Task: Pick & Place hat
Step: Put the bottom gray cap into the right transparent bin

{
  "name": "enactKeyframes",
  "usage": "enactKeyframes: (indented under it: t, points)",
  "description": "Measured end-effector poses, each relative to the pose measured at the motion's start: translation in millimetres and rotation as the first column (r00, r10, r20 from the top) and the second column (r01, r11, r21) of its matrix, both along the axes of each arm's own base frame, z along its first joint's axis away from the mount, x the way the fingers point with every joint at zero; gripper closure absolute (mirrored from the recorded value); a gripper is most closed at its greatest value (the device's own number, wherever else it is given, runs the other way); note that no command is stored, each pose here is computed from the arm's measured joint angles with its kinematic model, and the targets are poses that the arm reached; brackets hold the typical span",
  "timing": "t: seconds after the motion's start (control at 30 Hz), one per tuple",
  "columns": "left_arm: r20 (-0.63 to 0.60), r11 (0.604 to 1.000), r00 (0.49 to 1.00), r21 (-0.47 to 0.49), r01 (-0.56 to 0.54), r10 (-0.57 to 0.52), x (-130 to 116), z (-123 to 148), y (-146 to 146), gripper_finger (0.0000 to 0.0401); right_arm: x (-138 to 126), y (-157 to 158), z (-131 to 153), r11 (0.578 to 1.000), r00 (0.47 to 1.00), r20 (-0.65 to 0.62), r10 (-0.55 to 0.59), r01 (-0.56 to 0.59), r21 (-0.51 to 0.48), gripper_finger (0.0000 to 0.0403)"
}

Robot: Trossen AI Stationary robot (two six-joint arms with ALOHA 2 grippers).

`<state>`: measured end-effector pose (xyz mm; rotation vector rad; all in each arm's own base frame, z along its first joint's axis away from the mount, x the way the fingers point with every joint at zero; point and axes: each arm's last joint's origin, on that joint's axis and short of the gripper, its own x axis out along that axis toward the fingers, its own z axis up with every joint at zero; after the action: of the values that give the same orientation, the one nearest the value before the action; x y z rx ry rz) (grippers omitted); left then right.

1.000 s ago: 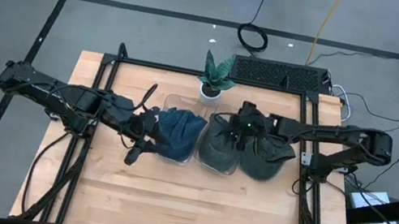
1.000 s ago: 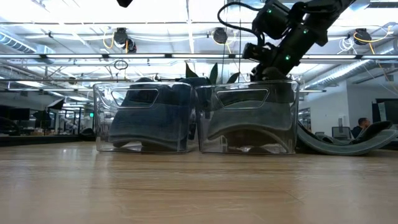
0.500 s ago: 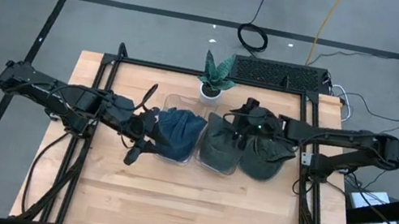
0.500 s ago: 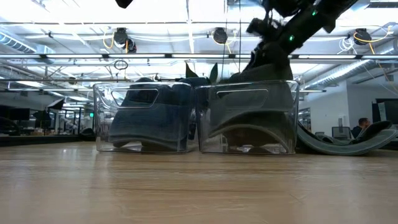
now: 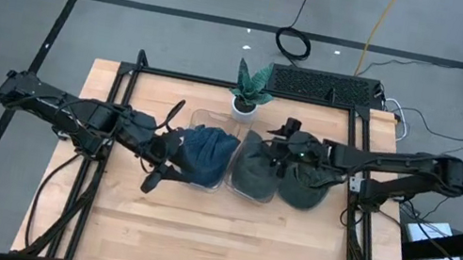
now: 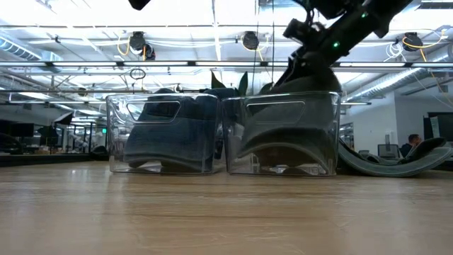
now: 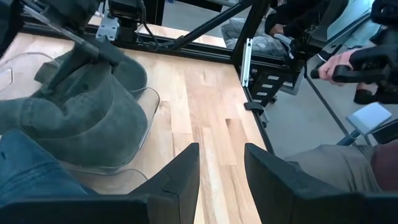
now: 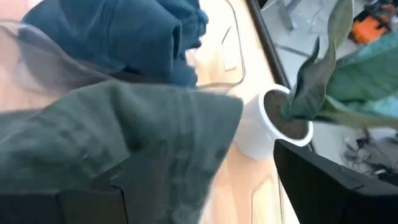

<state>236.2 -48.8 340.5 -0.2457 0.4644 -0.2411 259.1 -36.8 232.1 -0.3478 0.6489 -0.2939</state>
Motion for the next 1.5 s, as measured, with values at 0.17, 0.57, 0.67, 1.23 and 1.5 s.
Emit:
enactKeyframes:
  t: [0.17,0.57,0.67,1.23,1.5]
  points:
    - [-0.009,1.000,1.000,-0.015,-0.010,0.010,-0.1,-0.3,0.1,0.0270,9.9,-4.4,-7.0,0.995,0.999,0.023,-0.041,0.043,-0.091,0.0091]
    - [-0.073,0.999,0.997,-0.048,-0.003,-0.001,-2.9,-4.7,-2.4,0.0270,17.4,-5.2,-2.1,0.993,0.978,0.174,-0.116,0.113,0.026,0.0038]
    - [-0.095,0.998,0.996,-0.060,-0.007,0.001,-3.9,-6.1,-3.4,0.0270,17.3,-6.2,-15.9,0.960,0.966,0.138,-0.221,0.190,0.207,0.0038]
    - [-0.118,0.995,0.993,-0.096,-0.008,-0.003,-5.5,-6.9,-8.2,0.0270,15.8,0.7,-5.1,0.954,0.989,-0.039,0.141,-0.146,-0.260,0.0041]
    - [-0.116,0.996,0.993,-0.092,-0.005,-0.005,-5.5,-6.9,-8.4,0.0270,16.7,16.2,-6.3,0.761,0.909,-0.272,0.317,-0.415,-0.499,0.0042]
